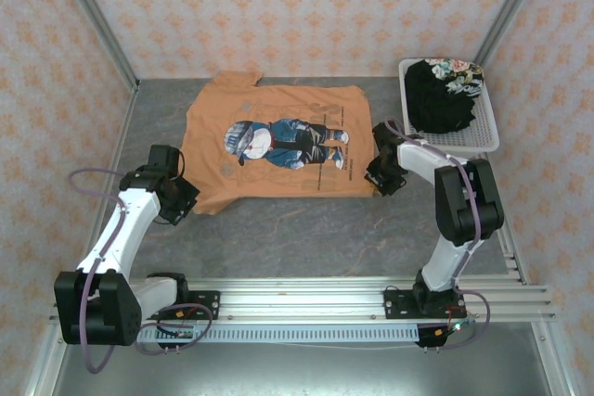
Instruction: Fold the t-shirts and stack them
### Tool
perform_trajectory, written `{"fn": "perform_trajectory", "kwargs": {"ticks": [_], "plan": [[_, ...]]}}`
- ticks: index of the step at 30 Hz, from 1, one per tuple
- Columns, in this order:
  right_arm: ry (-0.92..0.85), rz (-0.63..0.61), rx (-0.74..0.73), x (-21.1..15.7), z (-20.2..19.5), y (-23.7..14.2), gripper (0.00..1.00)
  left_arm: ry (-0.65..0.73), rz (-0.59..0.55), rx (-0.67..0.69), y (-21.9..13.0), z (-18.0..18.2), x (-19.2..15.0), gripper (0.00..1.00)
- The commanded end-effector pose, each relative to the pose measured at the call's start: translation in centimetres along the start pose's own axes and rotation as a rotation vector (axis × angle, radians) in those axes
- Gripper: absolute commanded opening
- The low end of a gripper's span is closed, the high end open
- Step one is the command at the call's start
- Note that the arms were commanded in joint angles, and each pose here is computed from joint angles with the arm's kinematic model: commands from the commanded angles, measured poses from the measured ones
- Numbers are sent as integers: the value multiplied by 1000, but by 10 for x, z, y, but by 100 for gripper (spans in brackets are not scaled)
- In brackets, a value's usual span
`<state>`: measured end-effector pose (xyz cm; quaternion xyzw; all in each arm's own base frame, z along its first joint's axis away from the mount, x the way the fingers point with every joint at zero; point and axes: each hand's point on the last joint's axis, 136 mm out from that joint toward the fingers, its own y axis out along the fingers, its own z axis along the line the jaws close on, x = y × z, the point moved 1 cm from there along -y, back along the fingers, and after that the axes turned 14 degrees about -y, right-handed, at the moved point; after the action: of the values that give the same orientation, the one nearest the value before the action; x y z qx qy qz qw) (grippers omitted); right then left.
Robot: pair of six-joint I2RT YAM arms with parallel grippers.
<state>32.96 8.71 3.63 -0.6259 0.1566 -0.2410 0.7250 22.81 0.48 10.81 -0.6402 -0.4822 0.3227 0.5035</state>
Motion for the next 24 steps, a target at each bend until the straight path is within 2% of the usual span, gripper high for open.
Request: {"fn": "perform_trajectory", "kwargs": {"ticks": [1, 7, 10, 14, 24], "plan": [[-2, -67, -38, -2, -18, -28, 37, 0, -2, 17, -2, 5, -3, 0], [5, -82, 29, -40, -24, -45, 37, -1, 0, 7, -2, 4, -5, 0], [33, -74, 73, -53, -22, -40, 33, 1, 4, 5, -1, 2, -5, 0], [81, -51, 96, -58, -21, -29, 27, 6, 5, 5, -1, 1, -6, 0], [112, -26, 97, -48, -6, -13, 28, 11, 7, 11, 0, 4, -7, 0]]}}
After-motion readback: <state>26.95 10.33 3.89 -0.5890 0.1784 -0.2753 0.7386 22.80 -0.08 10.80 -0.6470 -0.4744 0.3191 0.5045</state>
